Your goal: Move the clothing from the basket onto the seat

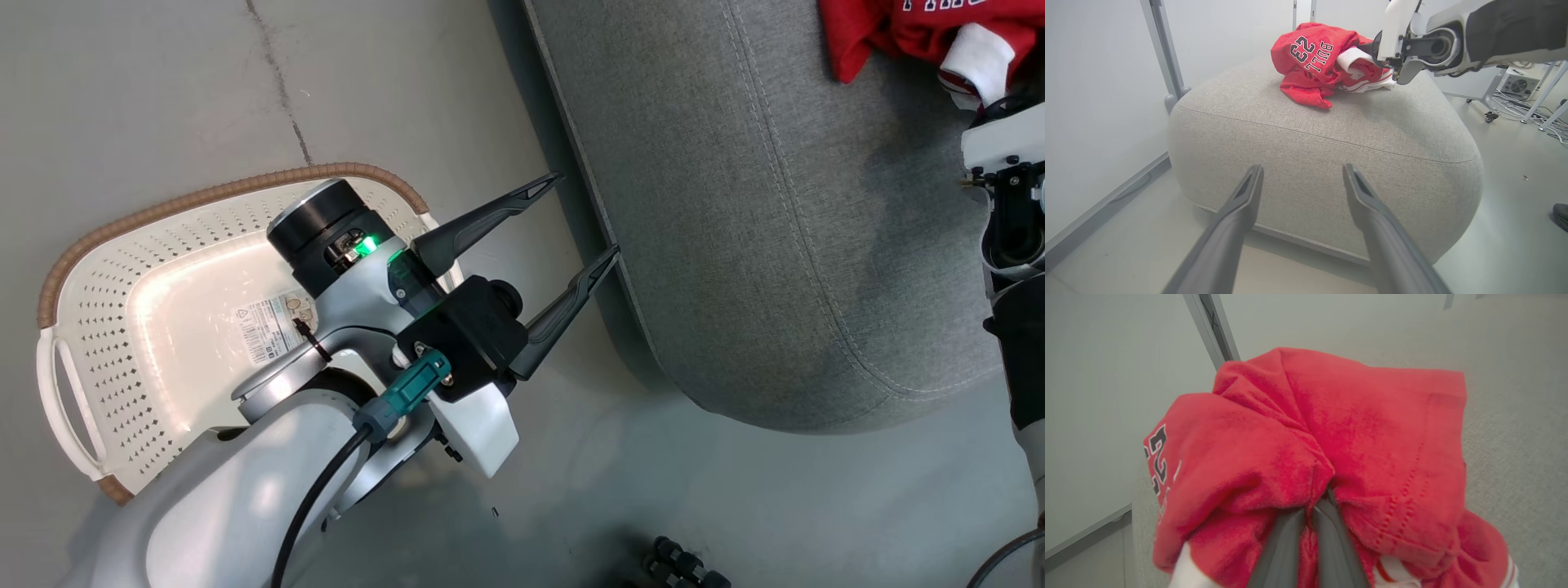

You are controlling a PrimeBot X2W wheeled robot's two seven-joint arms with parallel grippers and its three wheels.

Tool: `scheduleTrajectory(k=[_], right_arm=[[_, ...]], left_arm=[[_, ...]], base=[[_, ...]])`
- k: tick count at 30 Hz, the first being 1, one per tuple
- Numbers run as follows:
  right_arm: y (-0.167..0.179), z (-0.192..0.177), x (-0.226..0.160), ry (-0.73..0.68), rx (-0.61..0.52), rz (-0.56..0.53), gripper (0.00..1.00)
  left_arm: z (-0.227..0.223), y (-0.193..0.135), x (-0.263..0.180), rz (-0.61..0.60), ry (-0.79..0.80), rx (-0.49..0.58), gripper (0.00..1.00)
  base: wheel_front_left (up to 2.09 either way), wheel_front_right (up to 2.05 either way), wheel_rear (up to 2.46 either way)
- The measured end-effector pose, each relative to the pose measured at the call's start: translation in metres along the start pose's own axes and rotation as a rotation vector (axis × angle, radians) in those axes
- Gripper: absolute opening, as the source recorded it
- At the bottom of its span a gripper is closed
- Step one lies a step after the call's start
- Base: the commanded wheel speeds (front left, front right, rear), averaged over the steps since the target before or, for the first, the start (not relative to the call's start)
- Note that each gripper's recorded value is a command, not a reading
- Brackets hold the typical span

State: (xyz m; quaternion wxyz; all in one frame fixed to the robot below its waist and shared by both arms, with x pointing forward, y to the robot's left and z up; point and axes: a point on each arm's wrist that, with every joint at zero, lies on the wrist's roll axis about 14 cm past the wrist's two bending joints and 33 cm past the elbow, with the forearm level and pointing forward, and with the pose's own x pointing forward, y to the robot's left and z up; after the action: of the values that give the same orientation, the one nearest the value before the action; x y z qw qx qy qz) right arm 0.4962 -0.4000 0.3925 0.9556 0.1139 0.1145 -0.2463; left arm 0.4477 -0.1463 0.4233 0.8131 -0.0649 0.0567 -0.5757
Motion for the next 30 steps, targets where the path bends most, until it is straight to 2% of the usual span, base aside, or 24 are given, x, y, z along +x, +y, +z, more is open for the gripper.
scheduleTrajectory(k=[4, 5, 6, 7, 8, 13, 21, 25, 30], right_arm=[[0.002, 0.012, -0.002, -0.037, 0.039, 0.003, 0.00], [0.001, 0.017, -0.003, -0.050, 0.041, 0.004, 0.04], [-0.002, 0.023, -0.006, -0.064, 0.043, 0.001, 0.29], [-0.004, 0.029, -0.008, -0.076, 0.036, 0.000, 0.91], [-0.007, 0.035, -0.011, -0.089, 0.029, -0.001, 1.00], [-0.019, 0.043, -0.035, -0.098, -0.008, -0.003, 1.00], [-0.024, 0.057, -0.083, -0.149, -0.021, 0.042, 1.00], [-0.006, 0.064, -0.101, -0.192, -0.026, 0.112, 1.00], [0.038, 0.068, -0.121, -0.242, -0.025, 0.245, 1.00]], left_arm=[[0.001, 0.000, 0.000, -0.001, 0.007, 0.012, 1.00], [0.003, -0.001, 0.000, -0.002, 0.006, 0.012, 1.00], [0.005, -0.002, 0.000, -0.001, 0.006, 0.015, 1.00], [0.007, -0.004, -0.001, -0.001, 0.005, 0.016, 1.00], [0.009, -0.005, -0.001, -0.001, 0.002, 0.015, 1.00], [0.028, -0.016, -0.007, 0.022, -0.031, 0.014, 1.00], [0.065, -0.019, -0.034, 0.175, -0.098, 0.002, 1.00], [0.078, -0.014, -0.054, 0.271, -0.125, 0.005, 1.00], [0.093, 0.000, -0.084, 0.411, -0.168, 0.014, 1.00]], base=[[0.00, 0.00, 0.00], [0.00, 0.00, 0.00], [0.00, 0.00, 0.00], [0.00, 0.00, 0.00], [0.00, 0.00, 0.00], [0.00, 0.00, 0.00], [0.00, 0.00, 0.00], [0.00, 0.00, 0.00], [0.00, 0.00, 0.00]])
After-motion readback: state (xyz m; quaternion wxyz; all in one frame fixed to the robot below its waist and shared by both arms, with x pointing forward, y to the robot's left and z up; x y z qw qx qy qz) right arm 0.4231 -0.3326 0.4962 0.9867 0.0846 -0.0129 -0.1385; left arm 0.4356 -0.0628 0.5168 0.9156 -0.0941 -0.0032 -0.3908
